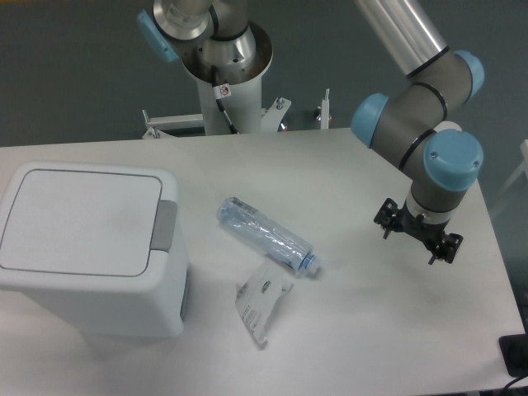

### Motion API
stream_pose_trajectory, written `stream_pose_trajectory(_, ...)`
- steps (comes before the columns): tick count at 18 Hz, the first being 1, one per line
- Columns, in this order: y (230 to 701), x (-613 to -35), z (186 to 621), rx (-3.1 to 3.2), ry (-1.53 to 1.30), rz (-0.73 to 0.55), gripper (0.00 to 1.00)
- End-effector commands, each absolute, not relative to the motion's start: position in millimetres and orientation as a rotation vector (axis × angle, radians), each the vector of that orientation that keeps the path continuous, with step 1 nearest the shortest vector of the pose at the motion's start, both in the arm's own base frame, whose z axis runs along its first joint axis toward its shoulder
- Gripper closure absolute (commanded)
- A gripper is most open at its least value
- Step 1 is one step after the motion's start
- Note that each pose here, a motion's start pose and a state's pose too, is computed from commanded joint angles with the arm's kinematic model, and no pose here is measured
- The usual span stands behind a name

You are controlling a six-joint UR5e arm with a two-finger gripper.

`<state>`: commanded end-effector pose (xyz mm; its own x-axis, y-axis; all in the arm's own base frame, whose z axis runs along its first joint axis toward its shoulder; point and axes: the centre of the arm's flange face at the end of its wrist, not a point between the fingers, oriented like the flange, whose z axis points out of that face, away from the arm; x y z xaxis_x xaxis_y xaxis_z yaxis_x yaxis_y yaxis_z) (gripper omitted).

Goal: Open the trash can

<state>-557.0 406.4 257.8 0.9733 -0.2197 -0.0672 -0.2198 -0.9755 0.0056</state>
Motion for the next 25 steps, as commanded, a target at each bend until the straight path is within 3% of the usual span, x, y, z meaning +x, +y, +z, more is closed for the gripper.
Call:
stream_pose_trajectory(6, 408.4, -556.2, 259.5, -3.108, 0.339, 0.104, 0.0)
stream_pose_trajectory(13, 424.7, -545.3, 306.7, -2.965, -0.126, 0.087, 0.0)
stream_pose_trajectory(19, 479.2, -480.6, 355.1, -2.83, -0.507, 0.039, 0.0)
stream_pose_trajectory(25, 496.1, -424.6, 404.5, -2.736, -0.438, -0.004, 0.0)
